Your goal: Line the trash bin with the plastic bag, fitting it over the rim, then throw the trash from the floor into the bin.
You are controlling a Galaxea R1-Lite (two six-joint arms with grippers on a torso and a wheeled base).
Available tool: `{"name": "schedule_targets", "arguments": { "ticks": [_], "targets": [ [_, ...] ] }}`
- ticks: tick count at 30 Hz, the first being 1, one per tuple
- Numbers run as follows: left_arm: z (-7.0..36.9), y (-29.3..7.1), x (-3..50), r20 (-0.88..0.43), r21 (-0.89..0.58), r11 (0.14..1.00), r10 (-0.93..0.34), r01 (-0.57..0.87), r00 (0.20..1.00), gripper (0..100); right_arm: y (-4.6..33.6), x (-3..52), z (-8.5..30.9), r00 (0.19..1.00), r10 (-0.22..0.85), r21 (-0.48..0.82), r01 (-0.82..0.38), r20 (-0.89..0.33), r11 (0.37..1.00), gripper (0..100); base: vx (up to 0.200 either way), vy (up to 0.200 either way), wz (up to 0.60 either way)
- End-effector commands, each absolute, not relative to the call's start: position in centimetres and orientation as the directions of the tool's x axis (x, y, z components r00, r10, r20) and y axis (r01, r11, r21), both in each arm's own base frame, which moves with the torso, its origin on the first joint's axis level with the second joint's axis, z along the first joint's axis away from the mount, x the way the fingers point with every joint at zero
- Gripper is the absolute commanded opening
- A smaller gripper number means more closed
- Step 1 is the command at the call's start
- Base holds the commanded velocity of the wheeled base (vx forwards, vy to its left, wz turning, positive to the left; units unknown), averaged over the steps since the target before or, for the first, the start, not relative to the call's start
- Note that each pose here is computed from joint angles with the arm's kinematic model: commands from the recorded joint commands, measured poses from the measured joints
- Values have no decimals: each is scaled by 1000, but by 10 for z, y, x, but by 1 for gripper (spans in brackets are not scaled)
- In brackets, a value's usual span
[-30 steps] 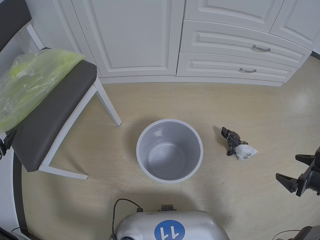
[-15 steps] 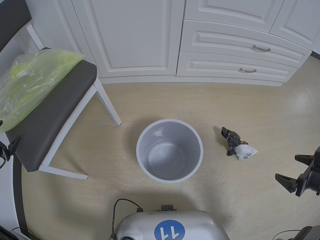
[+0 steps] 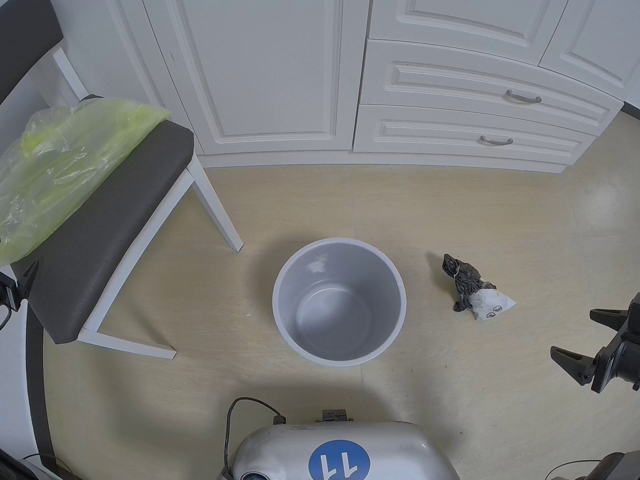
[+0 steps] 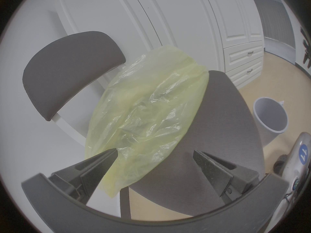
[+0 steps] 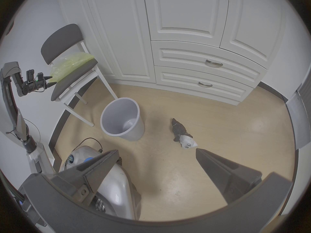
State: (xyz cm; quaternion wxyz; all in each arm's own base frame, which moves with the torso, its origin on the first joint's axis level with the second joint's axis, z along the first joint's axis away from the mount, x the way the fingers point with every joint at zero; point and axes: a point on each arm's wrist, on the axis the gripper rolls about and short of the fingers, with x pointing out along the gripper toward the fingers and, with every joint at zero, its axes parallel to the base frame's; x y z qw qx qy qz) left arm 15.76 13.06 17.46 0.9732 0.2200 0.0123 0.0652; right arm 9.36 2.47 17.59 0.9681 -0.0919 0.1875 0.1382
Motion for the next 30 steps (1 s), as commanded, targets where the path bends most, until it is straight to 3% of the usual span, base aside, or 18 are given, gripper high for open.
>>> {"name": "schedule_targets", "arguments": {
  "ticks": [1, 11, 21, 30],
  "targets": [
    [171, 131, 165, -4, 424, 898, 130, -116, 992, 100, 25, 93, 176, 893, 234, -128, -302, -386, 945, 100, 0, 0, 0],
    [171, 135, 183, 86, 394, 886, 230, -245, 969, 100, 24, 91, 178, 898, 235, -127, -300, -371, 945, 100, 0, 0, 0],
    [195, 124, 174, 161, 251, 940, 194, -230, 968, 100, 24, 91, 180, 902, 236, -128, -299, -361, 946, 100, 0, 0, 0],
    [213, 141, 189, 193, 126, 959, 228, -255, 954, 100, 24, 91, 180, 901, 234, -126, -297, -364, 946, 100, 0, 0, 0]
  ]
}}
